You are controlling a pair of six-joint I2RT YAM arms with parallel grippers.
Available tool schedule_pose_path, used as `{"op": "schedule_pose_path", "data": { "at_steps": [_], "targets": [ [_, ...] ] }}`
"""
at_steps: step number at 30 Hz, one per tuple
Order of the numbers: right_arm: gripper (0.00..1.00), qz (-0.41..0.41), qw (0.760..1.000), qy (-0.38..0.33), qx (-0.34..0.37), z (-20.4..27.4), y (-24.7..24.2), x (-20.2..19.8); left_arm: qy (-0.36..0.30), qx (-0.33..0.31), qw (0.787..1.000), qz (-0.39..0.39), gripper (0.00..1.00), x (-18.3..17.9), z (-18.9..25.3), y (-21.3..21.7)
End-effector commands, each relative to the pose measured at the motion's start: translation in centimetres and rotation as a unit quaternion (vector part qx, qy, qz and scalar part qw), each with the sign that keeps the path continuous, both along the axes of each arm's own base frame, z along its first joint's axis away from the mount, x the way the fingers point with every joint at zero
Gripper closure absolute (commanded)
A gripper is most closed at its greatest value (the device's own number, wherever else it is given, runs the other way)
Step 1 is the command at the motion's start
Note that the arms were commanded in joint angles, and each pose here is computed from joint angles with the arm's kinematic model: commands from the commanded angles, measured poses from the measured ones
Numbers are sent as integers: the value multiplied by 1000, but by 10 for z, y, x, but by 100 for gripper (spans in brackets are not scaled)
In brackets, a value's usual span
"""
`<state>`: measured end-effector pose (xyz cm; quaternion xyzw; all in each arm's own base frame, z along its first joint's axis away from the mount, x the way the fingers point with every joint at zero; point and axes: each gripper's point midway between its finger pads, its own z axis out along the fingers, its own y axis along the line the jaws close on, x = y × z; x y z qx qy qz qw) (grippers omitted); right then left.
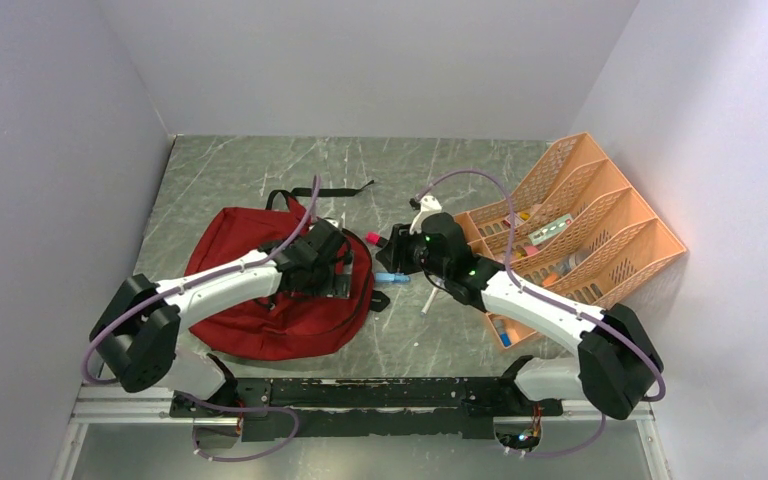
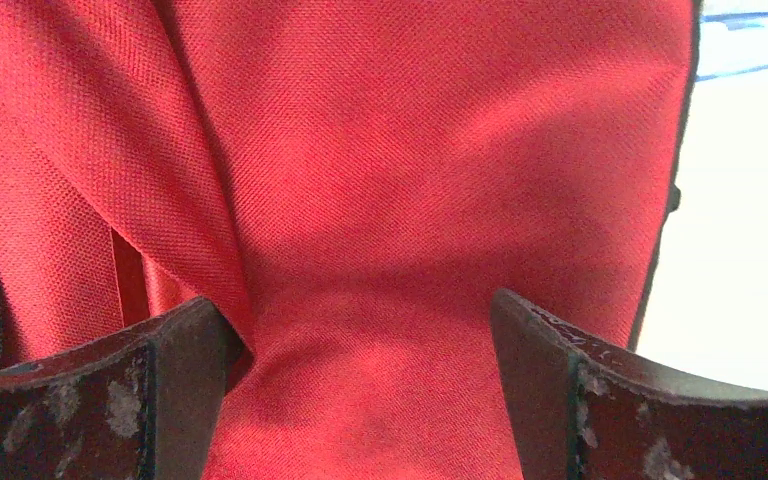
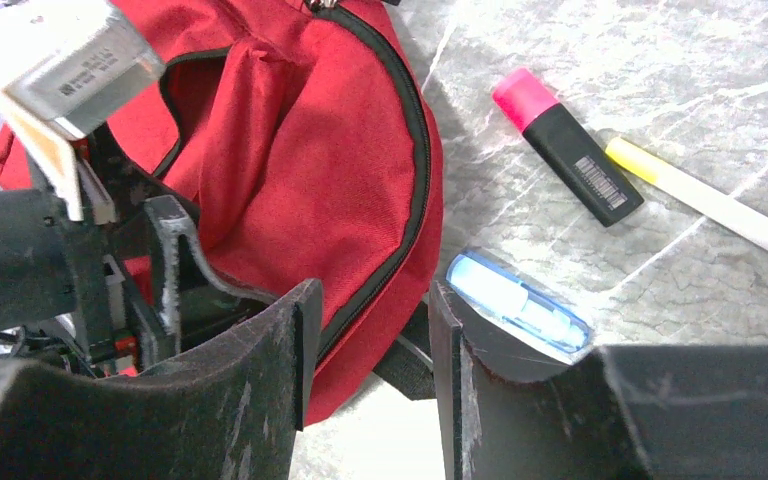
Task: Pack the student bag
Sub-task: Unzip the student bag at the center of the board.
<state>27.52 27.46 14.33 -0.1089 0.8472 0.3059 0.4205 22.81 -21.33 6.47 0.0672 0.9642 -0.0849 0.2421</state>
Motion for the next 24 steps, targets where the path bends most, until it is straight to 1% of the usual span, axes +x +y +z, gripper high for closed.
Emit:
{"op": "schedule_pose_path", "data": {
  "at_steps": [1, 5, 9, 13, 16, 20, 24],
  "targets": [
    [53, -15, 1000, -6, 0, 3, -7, -1, -2, 53, 998, 32, 5, -6, -14, 15],
    [53, -28, 999, -14, 1, 7, -11, 3, -12, 119, 992, 48, 4, -10, -15, 35],
    [53, -31, 999, -17, 4, 9, -10, 4, -33, 102, 993, 42, 3, -6, 7, 30],
    [53, -30, 999, -14, 7, 8, -10, 3, -82, 56, 994, 35, 3, 9, 51, 17],
    [53, -29, 1000, -11, 4, 6, -11, 2, -113, 41, 992, 30, 3, 17, 80, 13],
    [53, -33, 999, -15, -2, 6, -14, 2, -137, 63, 988, 41, 3, 23, 98, 26],
    [52, -33, 999, -17, -2, 6, -16, 0, -139, 92, 983, 80, 3, 33, 101, 56]
  ]
}}
